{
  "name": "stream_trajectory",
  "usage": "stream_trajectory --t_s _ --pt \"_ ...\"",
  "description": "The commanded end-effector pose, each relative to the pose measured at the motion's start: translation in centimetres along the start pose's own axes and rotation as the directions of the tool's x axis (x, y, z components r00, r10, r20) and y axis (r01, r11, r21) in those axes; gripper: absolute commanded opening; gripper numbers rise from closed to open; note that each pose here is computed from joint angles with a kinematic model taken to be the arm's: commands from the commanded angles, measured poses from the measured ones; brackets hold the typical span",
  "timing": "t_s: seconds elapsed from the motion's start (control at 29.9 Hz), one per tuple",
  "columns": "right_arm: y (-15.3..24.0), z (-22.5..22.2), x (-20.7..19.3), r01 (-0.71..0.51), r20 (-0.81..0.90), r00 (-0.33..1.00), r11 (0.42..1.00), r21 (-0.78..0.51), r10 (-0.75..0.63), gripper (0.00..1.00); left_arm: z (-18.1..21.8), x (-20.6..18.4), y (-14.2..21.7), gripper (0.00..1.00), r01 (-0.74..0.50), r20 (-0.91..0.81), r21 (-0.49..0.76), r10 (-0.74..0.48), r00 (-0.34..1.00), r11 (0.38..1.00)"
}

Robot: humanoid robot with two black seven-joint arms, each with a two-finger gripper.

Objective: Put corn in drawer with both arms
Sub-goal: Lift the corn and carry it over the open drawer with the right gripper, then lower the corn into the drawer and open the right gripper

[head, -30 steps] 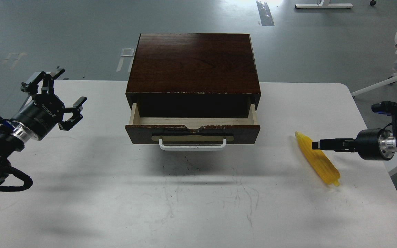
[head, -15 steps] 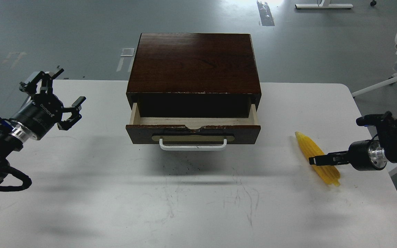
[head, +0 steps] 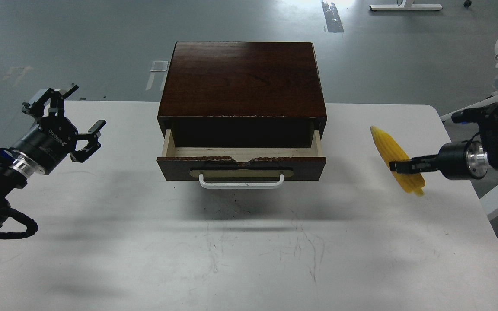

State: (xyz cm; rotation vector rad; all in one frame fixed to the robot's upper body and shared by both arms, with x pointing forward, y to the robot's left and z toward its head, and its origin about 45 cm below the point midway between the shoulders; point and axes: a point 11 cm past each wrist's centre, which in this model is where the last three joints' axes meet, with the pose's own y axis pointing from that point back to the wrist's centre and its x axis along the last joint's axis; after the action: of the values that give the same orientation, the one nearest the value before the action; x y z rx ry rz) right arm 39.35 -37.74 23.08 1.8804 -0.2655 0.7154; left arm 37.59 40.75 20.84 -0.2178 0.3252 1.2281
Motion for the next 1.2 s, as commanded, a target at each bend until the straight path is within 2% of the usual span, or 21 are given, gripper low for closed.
stream_trajectory --t_s 0.0,0.13,0.23,0.37,0.5,0.6,0.77,0.9,1.0,1.17 --pt "2.7 -3.3 6.7 -0.111 -0.107 0.988 0.993 0.040 0.115 0.00 0.2 0.0 0.0 0.99 -0.001 0.001 -0.006 0.001 1.000 1.000" --pt "4.3 -8.1 11.6 -0.149 -0.239 0.956 0.984 0.097 0.168 0.00 0.5 0.3 0.1 0.99 -0.005 0.007 -0.008 0.005 1.000 1.000" --pt "3.3 -13.8 13.7 -0.089 -0.385 0.912 0.985 0.148 0.141 0.00 0.8 0.4 0.2 0.99 -0.007 0.011 -0.011 0.007 1.000 1.000" --pt "2.3 -18.7 14.8 -0.032 -0.522 0.845 0.984 0.175 0.120 0.00 1.1 0.5 0.3 0.99 -0.010 0.017 -0.014 0.010 1.000 1.000" --pt "0.0 -24.7 15.2 0.028 -0.721 0.683 0.982 0.187 0.117 0.00 1.3 0.7 0.4 0.99 -0.014 0.019 -0.015 0.014 1.000 1.000" --pt "-1.6 -27.3 14.5 0.067 -0.784 0.610 0.978 0.197 0.117 0.00 1.6 0.8 0.6 0.99 -0.016 0.025 -0.016 0.017 1.000 1.000" --pt "-3.9 -29.3 12.6 0.133 -0.848 0.522 0.973 0.188 0.093 0.00 1.6 1.0 0.8 0.99 -0.020 0.028 -0.014 0.020 0.999 1.000" --pt "-5.4 -29.9 12.1 0.146 -0.901 0.424 0.975 0.169 0.093 0.00 1.7 1.0 0.8 0.99 -0.021 0.029 -0.014 0.021 0.999 1.000" --pt "-6.2 -30.0 11.7 0.157 -0.913 0.400 0.975 0.156 0.082 0.00 1.7 1.0 0.8 0.99 -0.021 0.029 -0.014 0.021 0.999 1.000" --pt "-7.3 -30.0 10.7 0.180 -0.911 0.406 0.971 0.160 0.074 0.10 1.7 1.0 0.8 0.99 -0.021 0.029 -0.014 0.021 0.999 1.000"
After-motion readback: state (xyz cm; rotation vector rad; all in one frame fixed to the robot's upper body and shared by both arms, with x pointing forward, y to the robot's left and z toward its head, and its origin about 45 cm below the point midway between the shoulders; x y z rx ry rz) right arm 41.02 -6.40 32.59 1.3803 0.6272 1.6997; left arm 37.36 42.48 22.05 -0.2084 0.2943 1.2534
